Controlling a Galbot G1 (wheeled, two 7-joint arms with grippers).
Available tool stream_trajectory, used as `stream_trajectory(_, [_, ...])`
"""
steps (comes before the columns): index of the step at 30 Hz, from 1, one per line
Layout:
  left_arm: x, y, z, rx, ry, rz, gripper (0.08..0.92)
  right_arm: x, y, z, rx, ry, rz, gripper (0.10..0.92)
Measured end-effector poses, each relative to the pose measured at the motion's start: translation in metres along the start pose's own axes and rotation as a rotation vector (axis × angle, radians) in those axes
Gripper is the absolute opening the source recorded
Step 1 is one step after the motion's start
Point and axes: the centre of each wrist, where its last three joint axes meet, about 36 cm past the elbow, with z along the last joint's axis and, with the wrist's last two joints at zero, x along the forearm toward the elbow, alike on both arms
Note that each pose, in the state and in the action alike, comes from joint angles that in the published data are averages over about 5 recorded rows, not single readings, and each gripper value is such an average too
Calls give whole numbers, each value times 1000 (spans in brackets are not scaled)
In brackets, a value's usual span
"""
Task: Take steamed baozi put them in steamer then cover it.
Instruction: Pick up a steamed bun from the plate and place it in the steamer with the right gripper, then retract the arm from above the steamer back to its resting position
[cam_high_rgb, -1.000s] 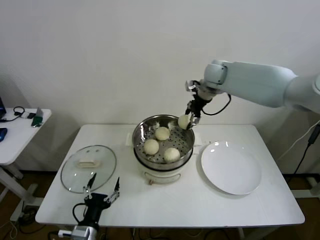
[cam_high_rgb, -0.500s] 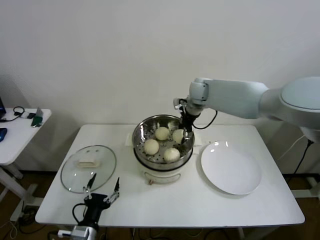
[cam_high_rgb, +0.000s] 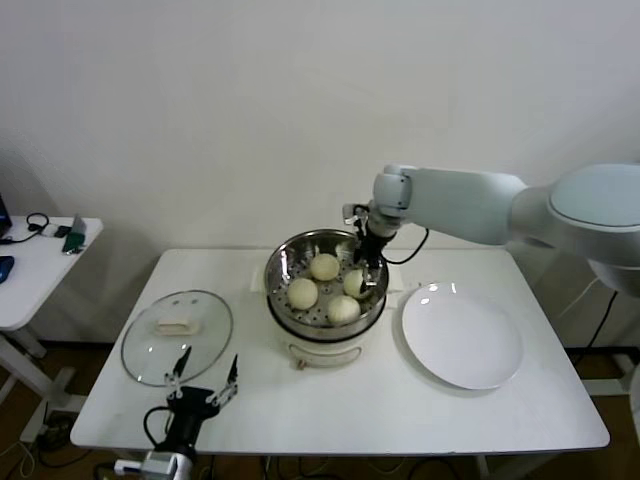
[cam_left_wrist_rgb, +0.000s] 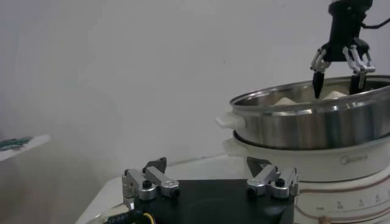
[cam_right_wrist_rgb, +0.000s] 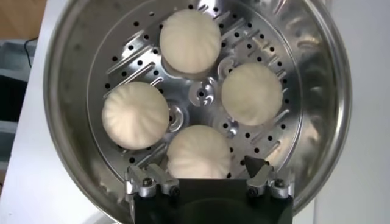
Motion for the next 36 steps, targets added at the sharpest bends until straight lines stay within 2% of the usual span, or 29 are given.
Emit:
stream_trajectory(10, [0,3,-1,-9,-4,-2,823,54,-5,26,-25,-75,31,823])
stream_trajectory(18, [-4,9,0,-17,-8,-22,823,77,10,79,-55,-222,160,823])
stream_trajectory(24, [-9,11,-1,-24,-15,-31,823,62,37,130,-111,-403,317,823])
stream_trajectory(36, [-14,10,-9,-77,-41,-46,823,-10,121,209,-318,-763,650,823])
